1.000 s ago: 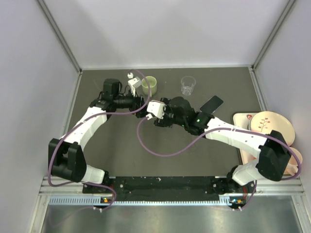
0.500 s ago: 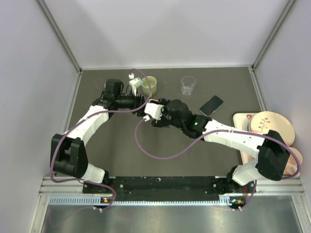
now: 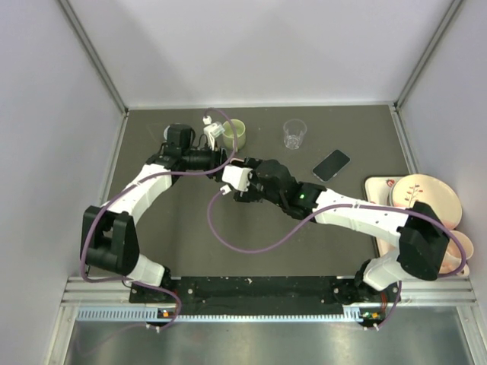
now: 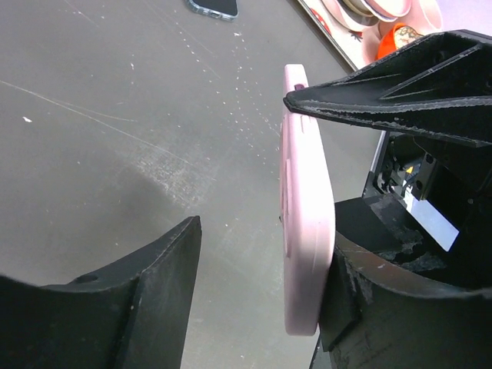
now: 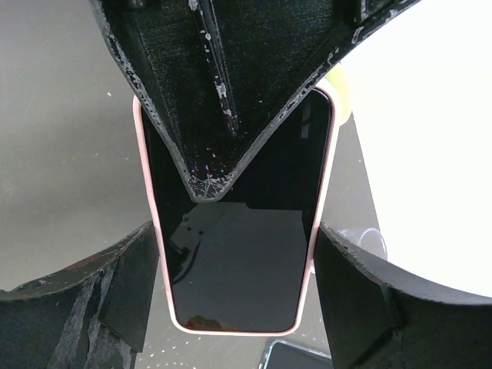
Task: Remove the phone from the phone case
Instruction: Pick up the phone at the center of the board.
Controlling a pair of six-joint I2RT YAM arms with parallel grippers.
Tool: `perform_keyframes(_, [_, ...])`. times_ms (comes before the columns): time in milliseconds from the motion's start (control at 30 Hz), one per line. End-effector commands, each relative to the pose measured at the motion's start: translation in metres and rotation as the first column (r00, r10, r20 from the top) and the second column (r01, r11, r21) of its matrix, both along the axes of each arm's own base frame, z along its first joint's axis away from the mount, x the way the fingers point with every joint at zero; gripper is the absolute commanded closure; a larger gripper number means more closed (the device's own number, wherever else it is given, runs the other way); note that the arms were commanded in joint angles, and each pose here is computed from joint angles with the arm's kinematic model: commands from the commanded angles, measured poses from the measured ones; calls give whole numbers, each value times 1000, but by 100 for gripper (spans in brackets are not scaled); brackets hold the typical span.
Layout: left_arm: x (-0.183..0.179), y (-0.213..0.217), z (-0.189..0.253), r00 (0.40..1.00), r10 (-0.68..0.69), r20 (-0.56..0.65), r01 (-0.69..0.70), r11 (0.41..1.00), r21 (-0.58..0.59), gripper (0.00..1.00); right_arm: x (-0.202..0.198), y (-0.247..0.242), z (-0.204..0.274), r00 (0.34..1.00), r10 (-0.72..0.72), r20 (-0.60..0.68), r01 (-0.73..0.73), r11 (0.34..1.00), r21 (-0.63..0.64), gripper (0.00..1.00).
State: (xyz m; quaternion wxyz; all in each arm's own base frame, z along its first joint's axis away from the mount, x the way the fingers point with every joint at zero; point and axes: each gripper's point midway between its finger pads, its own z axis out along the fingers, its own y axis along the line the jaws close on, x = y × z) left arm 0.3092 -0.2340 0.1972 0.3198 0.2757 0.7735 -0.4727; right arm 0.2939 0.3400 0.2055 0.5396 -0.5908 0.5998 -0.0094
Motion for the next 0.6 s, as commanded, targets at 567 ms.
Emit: perform_keyframes(567, [1, -10, -2, 999, -34, 13, 34, 999, -12, 48, 6, 17, 26, 994, -18, 105, 11, 998, 66, 100])
